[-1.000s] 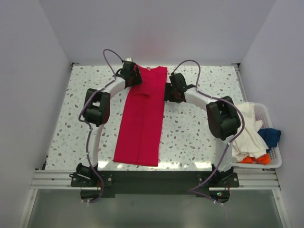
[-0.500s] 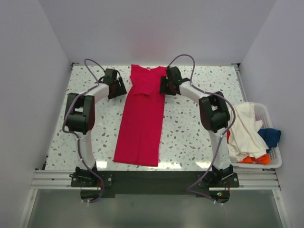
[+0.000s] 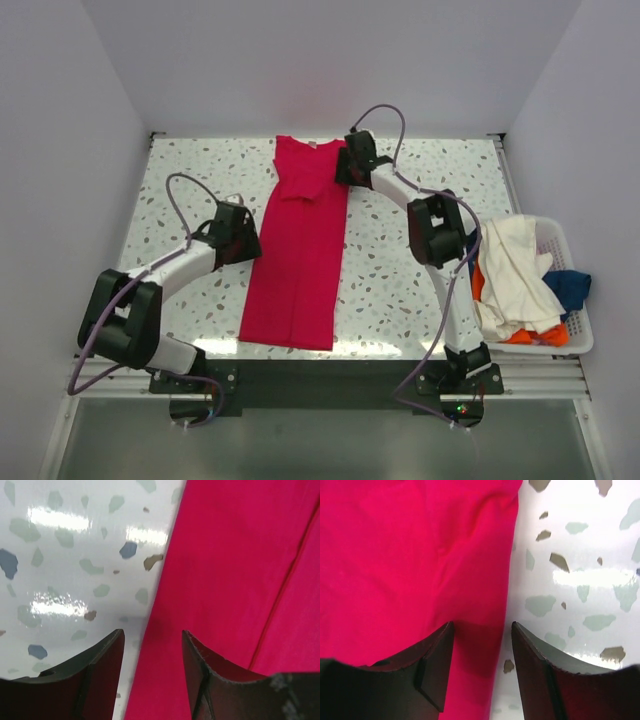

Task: Fold and stack the t-shirts
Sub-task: Fold the tshirt

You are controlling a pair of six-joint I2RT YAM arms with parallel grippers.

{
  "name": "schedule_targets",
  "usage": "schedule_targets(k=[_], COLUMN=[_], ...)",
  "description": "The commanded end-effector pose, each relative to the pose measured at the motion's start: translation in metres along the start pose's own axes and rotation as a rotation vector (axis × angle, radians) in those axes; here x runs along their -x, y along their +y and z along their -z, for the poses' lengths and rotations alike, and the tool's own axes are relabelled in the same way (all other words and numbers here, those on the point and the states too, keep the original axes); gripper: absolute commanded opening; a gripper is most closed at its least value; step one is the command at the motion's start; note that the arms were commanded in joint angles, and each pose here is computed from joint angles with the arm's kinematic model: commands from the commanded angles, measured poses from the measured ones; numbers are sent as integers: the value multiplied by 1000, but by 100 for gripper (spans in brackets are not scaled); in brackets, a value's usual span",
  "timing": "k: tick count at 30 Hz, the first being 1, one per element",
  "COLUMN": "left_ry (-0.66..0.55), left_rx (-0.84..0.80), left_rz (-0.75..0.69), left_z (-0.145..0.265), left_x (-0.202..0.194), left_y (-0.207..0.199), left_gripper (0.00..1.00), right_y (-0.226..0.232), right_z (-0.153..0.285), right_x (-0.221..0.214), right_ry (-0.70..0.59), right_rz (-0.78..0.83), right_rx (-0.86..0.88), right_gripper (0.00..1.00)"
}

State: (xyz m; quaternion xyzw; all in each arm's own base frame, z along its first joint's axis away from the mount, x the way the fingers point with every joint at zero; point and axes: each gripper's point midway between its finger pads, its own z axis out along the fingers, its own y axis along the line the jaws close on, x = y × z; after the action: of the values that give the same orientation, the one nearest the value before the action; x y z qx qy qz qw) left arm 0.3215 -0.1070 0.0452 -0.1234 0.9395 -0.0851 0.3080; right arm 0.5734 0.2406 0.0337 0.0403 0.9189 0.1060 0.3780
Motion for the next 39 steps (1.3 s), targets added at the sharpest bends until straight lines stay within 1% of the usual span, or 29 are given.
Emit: schedule_targets(k=[1,4,8,10,13,19,24,26,27,28,32,34,35,36,38,39], left_ry=[-6,45,100,120,142,153,159,163,146,135,99,98,93,101,134,146], left_rx=[-9,-17,-8,-12,-27,-56,-78,-73,-77,-77,-20,-2,-11,-16,-24,-28], left_rz=[3,-29,-50,-49,-57,-45,-39,-38,-38,-43,-72,-80,-76,-78,-82,-82], left_z=[4,1,0,2,5,9,10,13,16,19,34,38,41,42,42,41], left_x=[-16,-42,-72,-85,-97,-103,-101,-102,-96,-91,-78,-79,-79,-82,-93,-97], left_y=[-5,-11,-15,-18,-24,-31,-37,-36,-38,-39,-26,-19,-19,-18,-16,-15], left_gripper=[51,49,41,38,37,37,38,40,42,45,50,50,50,49,48,45], right_y=[-12,-16,-13,-16,-16,-14,-10,-8,-7,-8,-12,-11,-12,-11,-10,-10], right_z=[-11,-18,-23,-29,-31,-34,-35,-35,-34,-35,-36,-36,-36,-32,-32,-31], right_x=[5,6,18,15,25,38,45,47,47,47,49,46,46,49,43,44], right_ry=[-15,-18,-41,-34,-52,-69,-67,-68,-65,-63,-55,-45,-46,-53,-44,-46], right_rz=[36,53,79,89,84,101,106,104,102,99,71,70,64,58,43,38], right_rx=[-60,-76,-78,-89,-83,-59,0,21,34,39,59,67,68,72,78,81], right_gripper=[54,54,54,54,55,57,60,61,61,61,61,60,57,51,47,45])
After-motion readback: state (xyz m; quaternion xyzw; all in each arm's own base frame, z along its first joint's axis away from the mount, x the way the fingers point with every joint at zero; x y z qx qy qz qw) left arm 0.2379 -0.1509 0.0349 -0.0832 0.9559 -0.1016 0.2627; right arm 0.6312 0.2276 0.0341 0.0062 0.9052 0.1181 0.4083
